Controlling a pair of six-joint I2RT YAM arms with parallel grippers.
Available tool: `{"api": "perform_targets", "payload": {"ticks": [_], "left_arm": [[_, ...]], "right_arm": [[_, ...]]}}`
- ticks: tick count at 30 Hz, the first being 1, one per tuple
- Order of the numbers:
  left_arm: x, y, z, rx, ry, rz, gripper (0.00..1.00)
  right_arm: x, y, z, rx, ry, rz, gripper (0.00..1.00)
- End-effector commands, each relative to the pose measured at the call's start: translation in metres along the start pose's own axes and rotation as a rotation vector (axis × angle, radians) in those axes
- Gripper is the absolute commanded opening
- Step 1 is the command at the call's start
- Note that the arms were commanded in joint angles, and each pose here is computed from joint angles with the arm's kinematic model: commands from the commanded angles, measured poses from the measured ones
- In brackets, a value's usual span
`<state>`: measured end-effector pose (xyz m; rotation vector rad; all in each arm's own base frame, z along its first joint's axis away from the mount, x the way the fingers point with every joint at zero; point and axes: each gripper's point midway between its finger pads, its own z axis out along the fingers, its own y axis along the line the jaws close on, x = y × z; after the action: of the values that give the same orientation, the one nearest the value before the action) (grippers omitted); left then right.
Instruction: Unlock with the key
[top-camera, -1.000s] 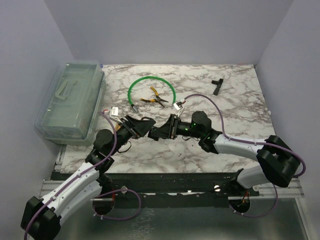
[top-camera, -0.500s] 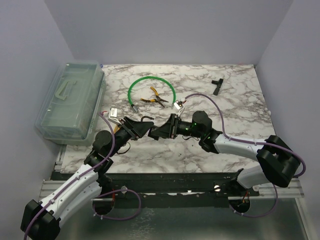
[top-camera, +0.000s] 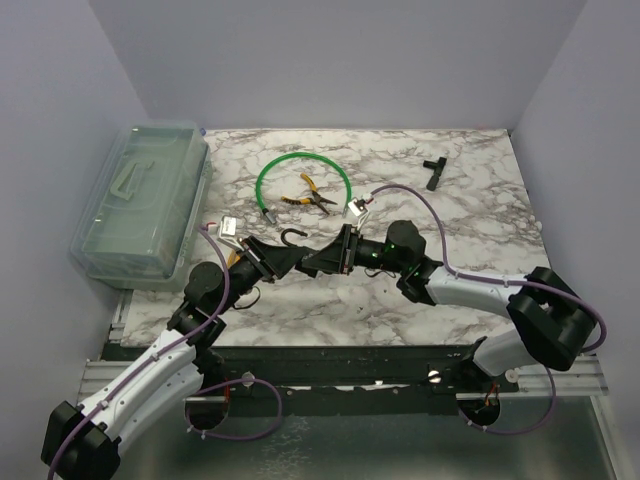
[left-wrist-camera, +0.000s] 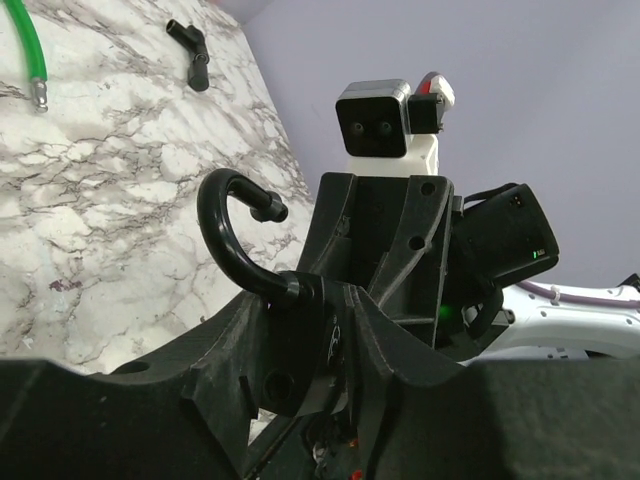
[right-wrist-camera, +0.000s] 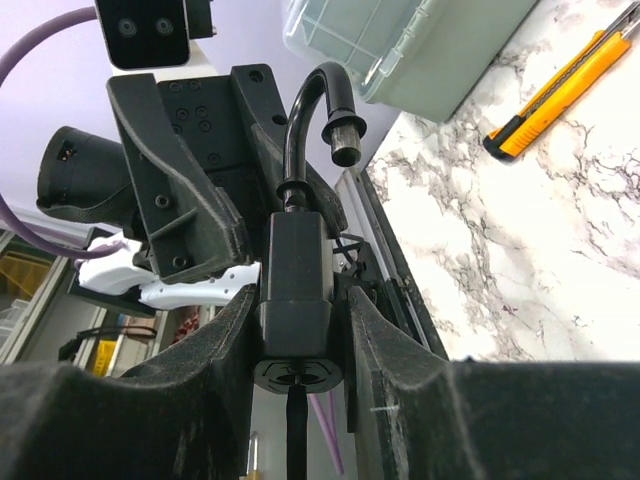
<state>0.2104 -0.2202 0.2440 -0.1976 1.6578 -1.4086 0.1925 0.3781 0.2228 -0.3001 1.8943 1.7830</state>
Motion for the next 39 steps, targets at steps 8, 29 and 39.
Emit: {"api": "perform_targets", "payload": {"ticks": [8,29,39], "left_arm": [[-0.013,-0.008,-0.003,0.024,-0.073,-0.012,0.46],[-0.025,-0.010,-0.002,0.049,-0.142,0.029,0.16],[-0.022,-0.031,-0.023,0.200,-0.173,0.186,0.09]], "right_arm": [[0.000,0.021,-0.002,-0.114,0.018,-0.047,0.00],[0.012,0.026,-0.003,-0.180,0.084,-0.027,0.00],[0.001,0.042,-0.002,-0.211,0.079,0.016,0.00]]}}
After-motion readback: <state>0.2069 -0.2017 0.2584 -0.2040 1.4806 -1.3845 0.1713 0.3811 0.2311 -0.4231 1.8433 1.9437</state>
